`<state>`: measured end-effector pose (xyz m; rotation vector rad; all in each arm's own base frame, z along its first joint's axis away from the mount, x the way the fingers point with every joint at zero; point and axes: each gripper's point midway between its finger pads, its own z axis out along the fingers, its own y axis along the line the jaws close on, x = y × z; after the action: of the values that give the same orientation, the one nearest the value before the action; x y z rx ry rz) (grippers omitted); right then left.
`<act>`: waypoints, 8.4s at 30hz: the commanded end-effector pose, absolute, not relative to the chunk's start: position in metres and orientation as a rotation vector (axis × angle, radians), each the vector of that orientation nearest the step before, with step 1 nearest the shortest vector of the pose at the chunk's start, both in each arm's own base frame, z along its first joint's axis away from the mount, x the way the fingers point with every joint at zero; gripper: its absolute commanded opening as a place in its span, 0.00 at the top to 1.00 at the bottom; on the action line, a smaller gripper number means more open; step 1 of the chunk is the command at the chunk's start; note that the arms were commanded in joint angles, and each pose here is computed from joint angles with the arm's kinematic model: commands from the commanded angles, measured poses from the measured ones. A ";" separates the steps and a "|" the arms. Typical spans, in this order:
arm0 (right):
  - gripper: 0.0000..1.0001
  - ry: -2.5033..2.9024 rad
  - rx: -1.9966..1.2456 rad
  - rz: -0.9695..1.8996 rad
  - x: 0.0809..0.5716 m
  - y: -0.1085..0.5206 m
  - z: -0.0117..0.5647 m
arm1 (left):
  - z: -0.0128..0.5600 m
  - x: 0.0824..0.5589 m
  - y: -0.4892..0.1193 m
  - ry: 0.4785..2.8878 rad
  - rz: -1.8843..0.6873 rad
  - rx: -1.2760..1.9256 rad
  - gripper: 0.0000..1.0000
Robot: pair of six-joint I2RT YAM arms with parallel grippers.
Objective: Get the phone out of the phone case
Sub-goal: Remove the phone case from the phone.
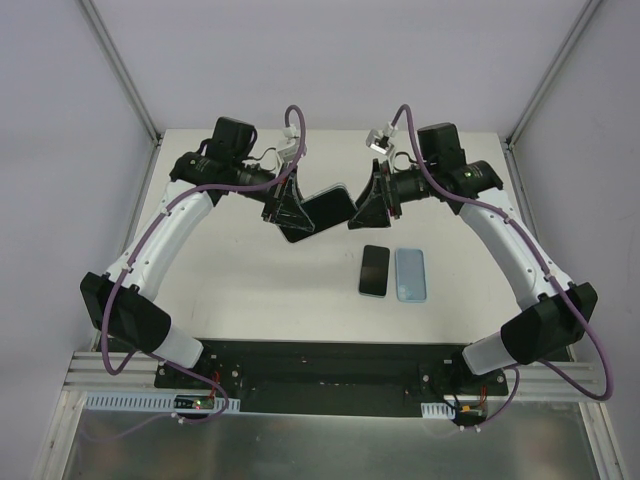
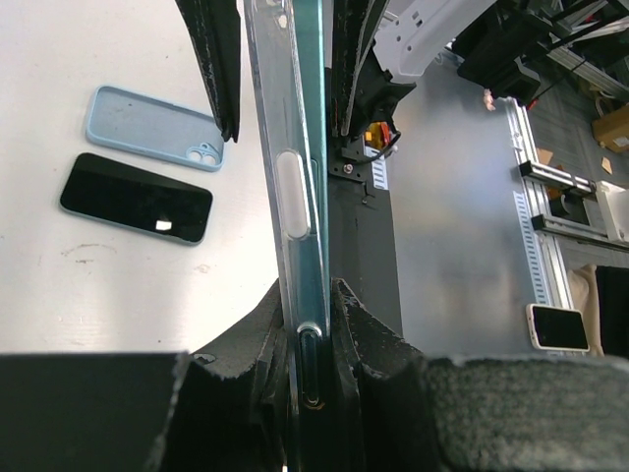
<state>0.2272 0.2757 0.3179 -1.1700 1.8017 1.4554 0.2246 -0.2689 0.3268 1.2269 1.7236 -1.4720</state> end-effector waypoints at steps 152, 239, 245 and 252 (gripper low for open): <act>1.00 1.099 -1.692 2.057 0.038 0.290 0.434 | 0.289 0.156 -0.347 1.363 -2.185 1.484 1.00; 1.00 2.011 -0.706 1.704 0.242 0.295 0.342 | 0.300 0.201 -0.297 1.659 -1.380 1.418 1.00; 1.00 2.039 -0.620 1.752 0.254 0.296 0.339 | 0.296 0.206 -0.299 1.668 -1.315 1.437 1.00; 1.00 2.099 -0.520 1.781 0.270 0.295 0.327 | 0.296 0.207 -0.299 1.669 -1.239 1.478 1.00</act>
<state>0.2528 0.2934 0.3281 -0.6343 2.0727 1.7785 0.2162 -0.2918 0.2647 1.3840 1.8428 -1.3021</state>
